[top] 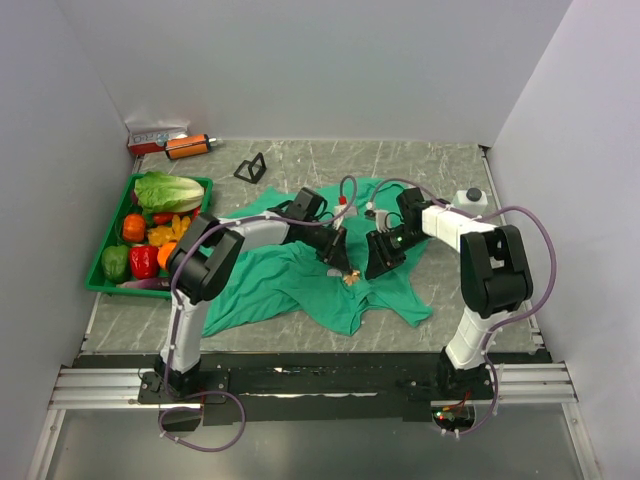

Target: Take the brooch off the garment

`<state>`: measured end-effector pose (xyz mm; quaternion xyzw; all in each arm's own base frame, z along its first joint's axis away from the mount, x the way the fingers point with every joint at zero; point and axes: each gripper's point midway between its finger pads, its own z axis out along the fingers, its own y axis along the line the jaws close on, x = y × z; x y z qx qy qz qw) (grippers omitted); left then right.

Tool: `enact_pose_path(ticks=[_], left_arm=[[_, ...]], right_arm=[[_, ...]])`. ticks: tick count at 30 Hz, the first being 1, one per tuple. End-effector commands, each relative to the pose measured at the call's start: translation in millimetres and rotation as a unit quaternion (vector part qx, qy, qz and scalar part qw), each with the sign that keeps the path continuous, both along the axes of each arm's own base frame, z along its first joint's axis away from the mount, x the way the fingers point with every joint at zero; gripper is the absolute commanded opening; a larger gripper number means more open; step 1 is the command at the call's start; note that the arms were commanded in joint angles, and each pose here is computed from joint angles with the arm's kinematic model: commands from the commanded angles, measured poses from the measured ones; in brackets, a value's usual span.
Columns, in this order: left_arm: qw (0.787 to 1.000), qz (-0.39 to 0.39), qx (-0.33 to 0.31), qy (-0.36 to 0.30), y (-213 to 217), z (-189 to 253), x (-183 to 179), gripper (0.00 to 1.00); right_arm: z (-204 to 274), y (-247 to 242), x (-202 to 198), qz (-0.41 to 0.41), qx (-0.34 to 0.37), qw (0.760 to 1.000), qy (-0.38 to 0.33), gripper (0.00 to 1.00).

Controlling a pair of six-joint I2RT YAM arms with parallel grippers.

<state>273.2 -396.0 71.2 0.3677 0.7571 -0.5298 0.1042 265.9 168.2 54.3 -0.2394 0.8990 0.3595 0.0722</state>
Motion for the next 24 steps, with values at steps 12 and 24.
enact_pose_path(ticks=[12, 24], left_arm=[[0.996, 0.076, -0.034, 0.019, 18.4, 25.7, 5.2, 0.01], [0.996, 0.075, -0.042, 0.031, 18.6, 29.2, 1.8, 0.01]], right_arm=[[-31.9, -25.3, 11.7, -0.040, -0.109, 0.992, 0.051, 0.44], [75.5, 27.7, 8.6, 0.064, 0.116, 0.982, -0.132, 0.60]])
